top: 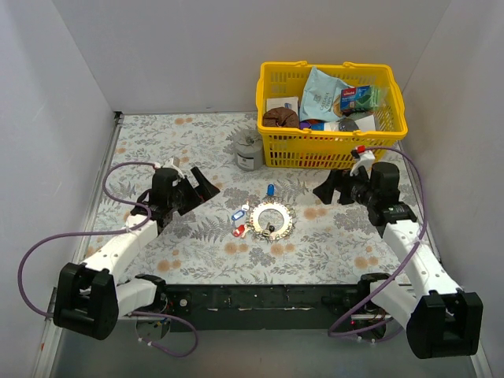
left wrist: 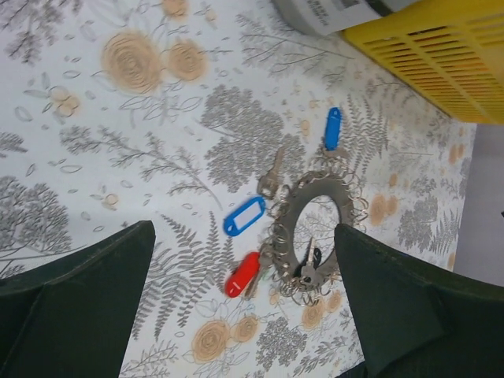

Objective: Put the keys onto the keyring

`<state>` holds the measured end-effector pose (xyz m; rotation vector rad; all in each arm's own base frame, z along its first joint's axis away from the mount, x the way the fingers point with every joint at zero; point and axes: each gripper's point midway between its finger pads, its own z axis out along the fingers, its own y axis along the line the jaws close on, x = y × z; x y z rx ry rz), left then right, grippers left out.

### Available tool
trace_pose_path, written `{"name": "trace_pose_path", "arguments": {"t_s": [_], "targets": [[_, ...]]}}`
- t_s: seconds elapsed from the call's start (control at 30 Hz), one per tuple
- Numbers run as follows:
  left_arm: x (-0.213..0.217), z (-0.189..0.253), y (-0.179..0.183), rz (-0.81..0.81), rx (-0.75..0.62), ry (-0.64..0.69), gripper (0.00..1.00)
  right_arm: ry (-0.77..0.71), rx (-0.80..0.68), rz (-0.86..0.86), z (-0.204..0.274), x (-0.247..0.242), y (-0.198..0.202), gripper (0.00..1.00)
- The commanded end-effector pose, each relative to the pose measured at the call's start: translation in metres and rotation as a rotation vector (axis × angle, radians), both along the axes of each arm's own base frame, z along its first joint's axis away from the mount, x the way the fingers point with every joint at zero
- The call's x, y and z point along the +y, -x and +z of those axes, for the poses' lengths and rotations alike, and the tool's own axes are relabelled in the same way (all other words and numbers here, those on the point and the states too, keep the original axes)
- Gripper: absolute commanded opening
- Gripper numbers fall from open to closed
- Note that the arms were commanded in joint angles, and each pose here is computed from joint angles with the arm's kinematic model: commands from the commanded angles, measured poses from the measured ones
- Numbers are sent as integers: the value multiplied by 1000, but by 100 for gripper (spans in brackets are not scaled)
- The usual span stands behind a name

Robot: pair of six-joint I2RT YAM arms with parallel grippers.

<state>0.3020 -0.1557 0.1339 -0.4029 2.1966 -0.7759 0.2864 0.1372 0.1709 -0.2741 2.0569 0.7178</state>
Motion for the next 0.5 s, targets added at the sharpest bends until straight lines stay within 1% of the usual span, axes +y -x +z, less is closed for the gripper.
{"name": "trace_pose_path", "arguments": {"t_s": [0.0, 0.07, 0.17, 0.3, 0.4, 0.47], "targets": [[15, -9, 6, 18, 137, 12, 98, -47, 46, -158, -4, -36, -5, 98], [34, -8, -1, 79, 131, -24, 98, -55, 61, -220, -9, -54, -7, 98], [55, -2, -5, 144, 105, -61, 98, -56, 61, -251, -9, -62, -7, 98], [70, 12, -9, 201, 45, -93, 98, -56, 49, -279, -6, -65, -9, 98], [71, 25, -12, 206, -12, -91, 98, -43, 33, -305, -4, -70, -11, 98], [79, 35, -13, 253, -52, -98, 98, -22, 2, -327, 3, -75, -14, 98]]}}
